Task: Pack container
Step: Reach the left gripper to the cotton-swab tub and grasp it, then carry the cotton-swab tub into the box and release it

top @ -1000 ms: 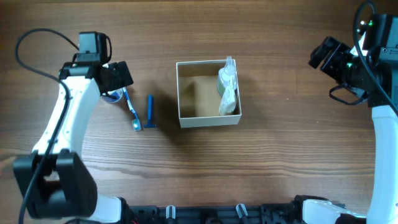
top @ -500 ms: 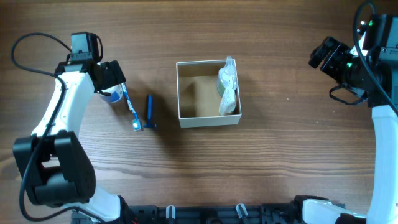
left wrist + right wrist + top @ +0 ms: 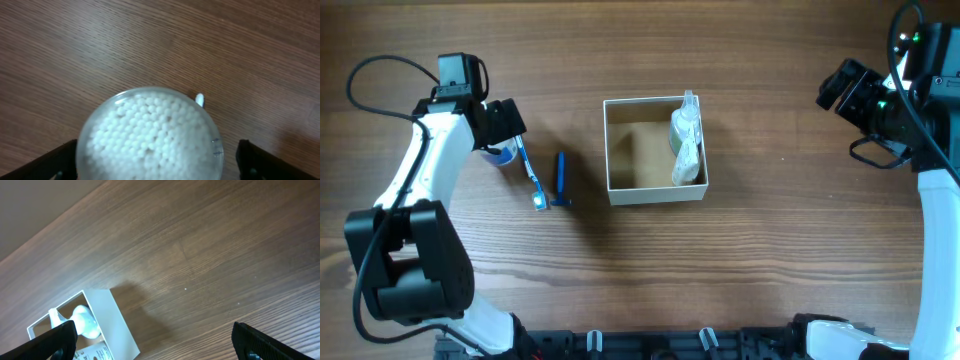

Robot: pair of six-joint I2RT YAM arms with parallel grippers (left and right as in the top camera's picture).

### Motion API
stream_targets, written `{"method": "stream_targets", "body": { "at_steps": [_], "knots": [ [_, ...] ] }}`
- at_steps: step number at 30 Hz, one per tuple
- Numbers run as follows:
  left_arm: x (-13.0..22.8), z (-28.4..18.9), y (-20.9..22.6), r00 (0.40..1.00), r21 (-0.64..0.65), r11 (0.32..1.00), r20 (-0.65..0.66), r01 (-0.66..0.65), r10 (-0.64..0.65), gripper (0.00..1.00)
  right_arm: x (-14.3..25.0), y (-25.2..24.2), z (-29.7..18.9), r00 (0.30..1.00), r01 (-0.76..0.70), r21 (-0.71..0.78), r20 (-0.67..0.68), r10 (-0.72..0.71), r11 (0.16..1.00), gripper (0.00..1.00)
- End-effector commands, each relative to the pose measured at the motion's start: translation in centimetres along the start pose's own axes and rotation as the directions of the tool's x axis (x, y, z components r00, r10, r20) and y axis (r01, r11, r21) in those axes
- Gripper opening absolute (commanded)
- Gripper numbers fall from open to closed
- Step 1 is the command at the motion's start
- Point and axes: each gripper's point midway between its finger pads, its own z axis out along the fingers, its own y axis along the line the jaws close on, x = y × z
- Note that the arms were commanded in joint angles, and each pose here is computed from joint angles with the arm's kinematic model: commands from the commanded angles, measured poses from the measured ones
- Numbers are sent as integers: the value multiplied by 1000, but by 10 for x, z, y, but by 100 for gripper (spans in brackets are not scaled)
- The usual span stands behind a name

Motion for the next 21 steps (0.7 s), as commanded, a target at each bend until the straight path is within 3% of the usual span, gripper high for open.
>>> {"method": "stream_targets", "body": {
  "at_steps": [1, 4, 12, 16, 21],
  "knots": [
    [0, 6, -7, 1000, 36, 999, -24, -9, 10, 89, -2, 2, 0, 1000, -13, -12, -2, 13, 1000, 100],
    [1, 6, -6, 1000, 34, 999, -27, -9, 10, 81, -2, 2, 0, 1000, -13, -12, -2, 13, 1000, 100],
    [-2, -7, -5, 1000, 37, 999, -12, -9, 10, 80, -2, 2, 0, 1000, -13, -12, -2, 13, 1000, 100],
    [-19, -42, -7, 998, 60, 998, 61, -4, 1, 80, -2, 2, 0, 1000, -13, -12, -2, 13, 1000, 100],
    [-33, -129, -36, 979, 174, 983, 202, -63, 27, 81, -2, 2, 0, 1000, -13, -12, -2, 13, 1000, 100]
  ]
}}
